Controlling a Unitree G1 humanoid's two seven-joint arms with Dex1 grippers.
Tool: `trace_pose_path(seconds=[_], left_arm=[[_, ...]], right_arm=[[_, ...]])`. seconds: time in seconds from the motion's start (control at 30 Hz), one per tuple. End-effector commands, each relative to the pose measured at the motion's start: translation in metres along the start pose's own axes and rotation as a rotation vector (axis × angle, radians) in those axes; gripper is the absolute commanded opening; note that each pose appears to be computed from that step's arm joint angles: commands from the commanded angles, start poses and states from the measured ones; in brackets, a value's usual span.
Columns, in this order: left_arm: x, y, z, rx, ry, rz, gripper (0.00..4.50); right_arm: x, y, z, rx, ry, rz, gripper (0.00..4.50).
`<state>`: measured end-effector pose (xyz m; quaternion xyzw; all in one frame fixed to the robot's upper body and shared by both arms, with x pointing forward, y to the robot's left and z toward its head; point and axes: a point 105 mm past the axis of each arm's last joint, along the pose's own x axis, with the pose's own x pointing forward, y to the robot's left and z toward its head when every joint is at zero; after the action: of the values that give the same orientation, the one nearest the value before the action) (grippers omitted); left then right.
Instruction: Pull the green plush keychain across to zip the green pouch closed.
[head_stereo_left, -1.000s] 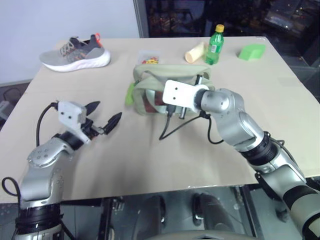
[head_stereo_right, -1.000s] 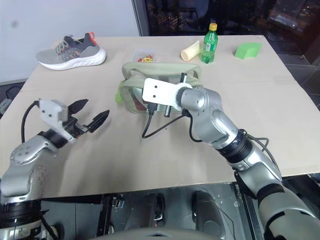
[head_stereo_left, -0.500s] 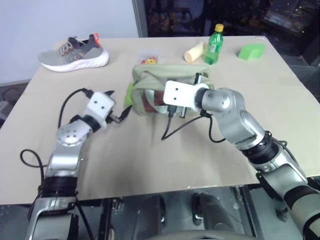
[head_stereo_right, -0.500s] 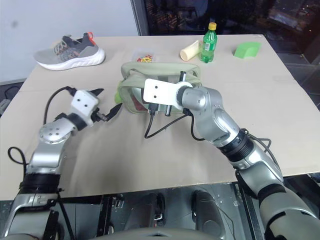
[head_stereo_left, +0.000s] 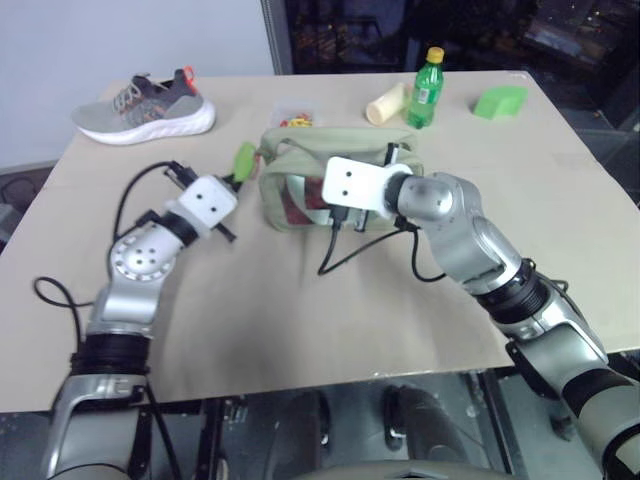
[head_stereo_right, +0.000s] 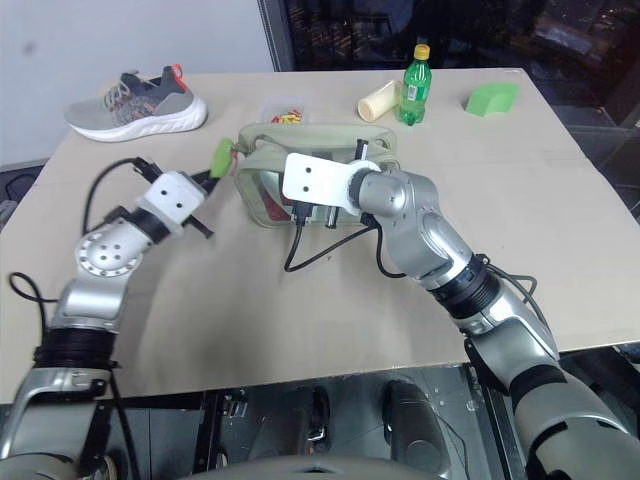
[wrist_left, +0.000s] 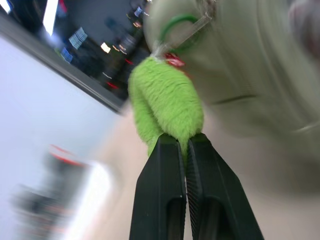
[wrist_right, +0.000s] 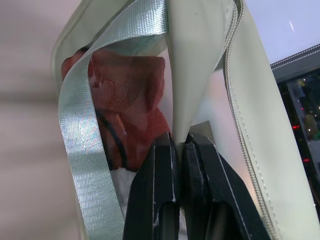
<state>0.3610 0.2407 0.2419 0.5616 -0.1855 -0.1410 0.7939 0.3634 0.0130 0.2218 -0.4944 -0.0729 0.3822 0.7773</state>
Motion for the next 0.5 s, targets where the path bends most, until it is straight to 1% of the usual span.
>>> trace_pose_path(seconds=[0.03,0.07,0.13,0.2,0.23,0.3,0.37,0.43,0.5], left_arm=[[0.006,0.025,0.030,0.270,-0.120,0.011,0.01],[0.010,0.029,0.035,0.343,-0.139,-0.001,0.01],[0.015,0.033,0.041,0.433,-0.164,-0.018,0.01],[0.024,0.033,0.054,0.442,-0.236,-0.049,0.01],[0.029,0.034,0.058,0.434,-0.254,-0.059,0.67],[0.036,0.032,0.061,0.424,-0.277,-0.077,1.35],[0.039,0.034,0.064,0.425,-0.301,-0.063,2.43],[0.038,0.037,0.066,0.362,-0.325,-0.052,3.27],[0.032,0.040,0.067,0.321,-0.351,-0.049,3.27]], right_arm=[[0.000,-0.013,0.017,-0.016,-0.061,-0.039,0.00],[0.001,-0.013,0.019,-0.016,-0.065,-0.038,0.00],[0.003,-0.013,0.021,-0.015,-0.071,-0.037,0.00],[0.004,-0.013,0.023,-0.014,-0.078,-0.036,0.00],[0.005,-0.013,0.023,-0.014,-0.080,-0.036,0.00],[0.006,-0.013,0.023,-0.013,-0.079,-0.037,0.00],[0.006,-0.012,0.023,-0.008,-0.076,-0.042,0.00],[0.005,-0.013,0.023,0.004,-0.077,-0.048,0.00],[0.005,-0.013,0.022,0.012,-0.077,-0.052,0.00]])
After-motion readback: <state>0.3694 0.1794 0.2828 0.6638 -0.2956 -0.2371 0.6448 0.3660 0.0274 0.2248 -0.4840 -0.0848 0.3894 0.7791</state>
